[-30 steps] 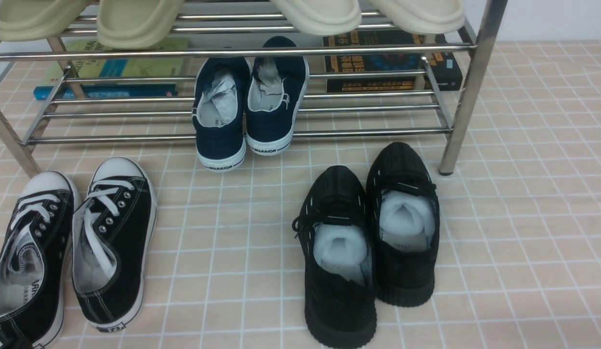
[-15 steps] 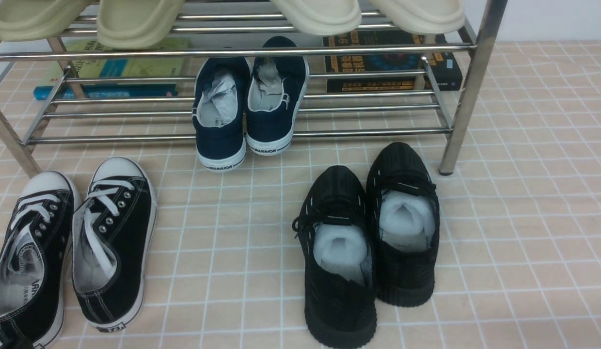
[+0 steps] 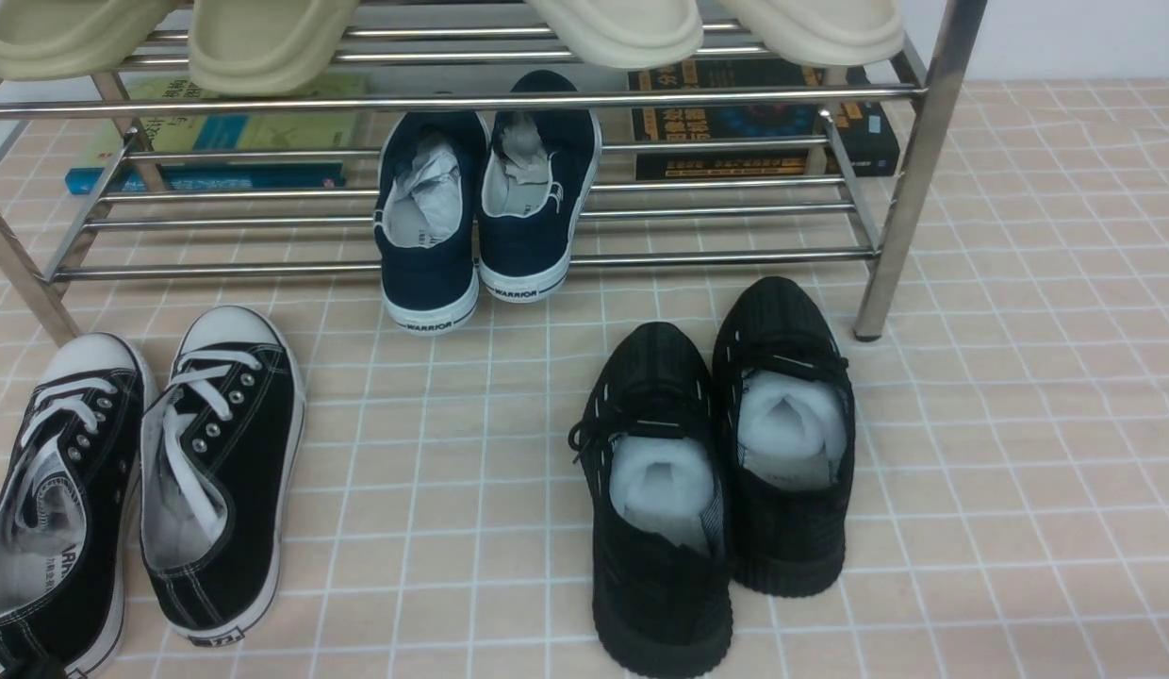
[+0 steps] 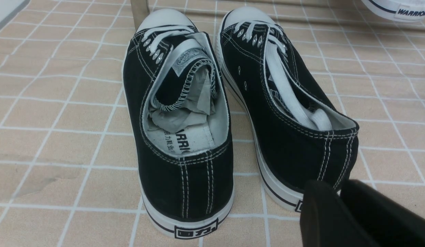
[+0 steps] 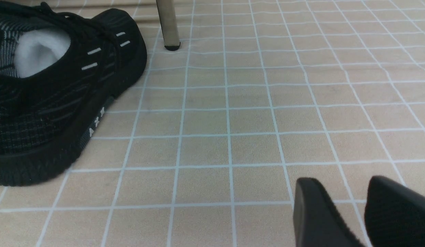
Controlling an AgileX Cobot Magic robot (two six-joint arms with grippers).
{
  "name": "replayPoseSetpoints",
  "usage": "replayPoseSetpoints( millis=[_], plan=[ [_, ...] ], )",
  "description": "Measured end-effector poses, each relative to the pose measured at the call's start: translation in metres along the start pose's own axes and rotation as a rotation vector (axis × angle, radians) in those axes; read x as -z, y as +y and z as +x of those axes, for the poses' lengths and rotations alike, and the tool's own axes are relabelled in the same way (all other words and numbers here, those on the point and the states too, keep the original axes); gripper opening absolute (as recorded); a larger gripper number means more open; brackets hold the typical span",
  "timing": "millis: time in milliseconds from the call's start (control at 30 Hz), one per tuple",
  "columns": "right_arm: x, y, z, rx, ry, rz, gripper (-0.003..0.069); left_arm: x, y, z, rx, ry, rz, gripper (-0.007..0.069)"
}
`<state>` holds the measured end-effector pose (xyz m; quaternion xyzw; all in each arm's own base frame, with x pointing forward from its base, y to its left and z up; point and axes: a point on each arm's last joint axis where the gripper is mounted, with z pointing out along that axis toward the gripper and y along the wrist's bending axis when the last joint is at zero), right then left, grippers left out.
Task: Take the shoes off the shelf from the light coffee tablecloth by hand.
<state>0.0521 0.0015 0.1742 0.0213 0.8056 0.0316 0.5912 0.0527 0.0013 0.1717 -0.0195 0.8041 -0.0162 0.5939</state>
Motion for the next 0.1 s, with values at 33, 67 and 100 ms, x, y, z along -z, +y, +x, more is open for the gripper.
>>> replayPoseSetpoints(
  millis=[33,67,100],
  plan=[
    [0.0,0.0,0.0,0.0,0.0,0.0,0.024,0.0,0.0,0.0,-0.001,0.0,0.0,0.0113],
    [0.0,0.0,0.0,0.0,0.0,0.0,0.024,0.0,0.0,0.0,-0.001,0.0,0.0,0.0113],
    [0.0,0.0,0.0,0.0,0.0,0.0,0.024,0.0,0.0,0.0,-0.001,0.0,0.0,0.0115]
  ],
)
